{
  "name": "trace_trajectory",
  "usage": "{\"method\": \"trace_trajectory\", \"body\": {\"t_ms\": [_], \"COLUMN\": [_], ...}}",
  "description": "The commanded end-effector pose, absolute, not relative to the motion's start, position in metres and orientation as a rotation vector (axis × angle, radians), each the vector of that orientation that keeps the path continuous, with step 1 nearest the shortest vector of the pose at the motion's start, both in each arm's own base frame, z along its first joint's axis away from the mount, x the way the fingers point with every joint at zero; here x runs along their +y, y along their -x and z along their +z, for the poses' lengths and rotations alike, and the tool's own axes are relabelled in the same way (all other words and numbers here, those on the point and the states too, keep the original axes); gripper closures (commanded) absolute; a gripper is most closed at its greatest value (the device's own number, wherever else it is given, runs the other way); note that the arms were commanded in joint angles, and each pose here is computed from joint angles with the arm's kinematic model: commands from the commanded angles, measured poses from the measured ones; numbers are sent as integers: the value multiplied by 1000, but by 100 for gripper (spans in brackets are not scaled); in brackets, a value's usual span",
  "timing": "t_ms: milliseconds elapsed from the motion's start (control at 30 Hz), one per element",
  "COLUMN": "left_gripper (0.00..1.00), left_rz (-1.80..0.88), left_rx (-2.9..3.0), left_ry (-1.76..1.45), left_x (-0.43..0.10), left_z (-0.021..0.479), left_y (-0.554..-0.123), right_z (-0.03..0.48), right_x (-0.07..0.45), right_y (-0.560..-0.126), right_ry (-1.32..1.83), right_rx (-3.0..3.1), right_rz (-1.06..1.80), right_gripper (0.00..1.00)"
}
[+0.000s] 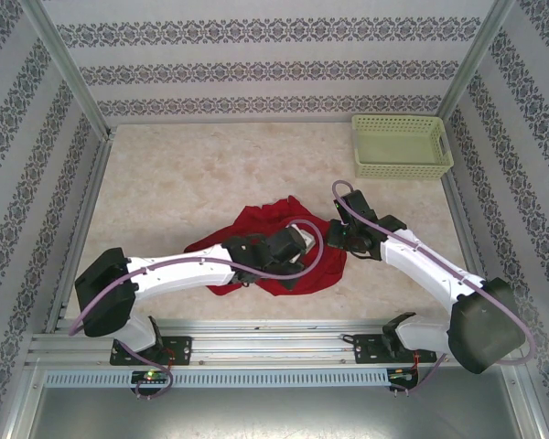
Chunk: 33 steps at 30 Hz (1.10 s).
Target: Fold the inside-out t-shirt
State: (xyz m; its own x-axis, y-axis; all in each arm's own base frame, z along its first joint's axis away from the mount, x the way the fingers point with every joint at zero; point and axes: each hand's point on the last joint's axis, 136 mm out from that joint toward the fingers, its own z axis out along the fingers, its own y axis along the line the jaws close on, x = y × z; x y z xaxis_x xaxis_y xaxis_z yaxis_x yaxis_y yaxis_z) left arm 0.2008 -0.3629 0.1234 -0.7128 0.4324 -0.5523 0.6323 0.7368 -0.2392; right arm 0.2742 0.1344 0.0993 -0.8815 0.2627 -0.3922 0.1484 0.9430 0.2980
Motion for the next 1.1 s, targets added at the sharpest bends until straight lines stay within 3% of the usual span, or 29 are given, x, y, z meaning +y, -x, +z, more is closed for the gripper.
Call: {"method": "trace_trajectory", "body": {"t_ms": [0,100,200,267,400,467,567,833,1067], "left_gripper": [91,75,51,44,36,36,44,52,66], "left_rz": [-659,-642,-567,-475,-311,-271,-300,-480,-443], "left_rx": [2393,2376,2373,2381,2413,2454,2516,2506,2556], "left_ry": [-803,-774,-675,-603,-582,-572,-475,-458,-354], "left_x": [-374,-358,-330,-306,-278,-272,-263,-278,-266], "left_z": [139,141,140,135,123,111,95,93,77], "left_y": [-202,-200,-205,-212,-219,-222,-234,-239,-246], "right_z": [103,101,101,104,117,128,140,120,97], "right_x": [126,127,131,132,134,135,145,219,253], "right_y": [-278,-278,-278,-277,-269,-260,-245,-197,-190], "right_ry": [-333,-322,-304,-293,-238,-185,-90,67,135], "right_rx": [2631,2629,2624,2616,2588,2565,2543,2586,2638], "right_rz": [328,336,360,368,369,338,332,624,601], "right_gripper": [100,100,100,98,58,42,33,33,48]}}
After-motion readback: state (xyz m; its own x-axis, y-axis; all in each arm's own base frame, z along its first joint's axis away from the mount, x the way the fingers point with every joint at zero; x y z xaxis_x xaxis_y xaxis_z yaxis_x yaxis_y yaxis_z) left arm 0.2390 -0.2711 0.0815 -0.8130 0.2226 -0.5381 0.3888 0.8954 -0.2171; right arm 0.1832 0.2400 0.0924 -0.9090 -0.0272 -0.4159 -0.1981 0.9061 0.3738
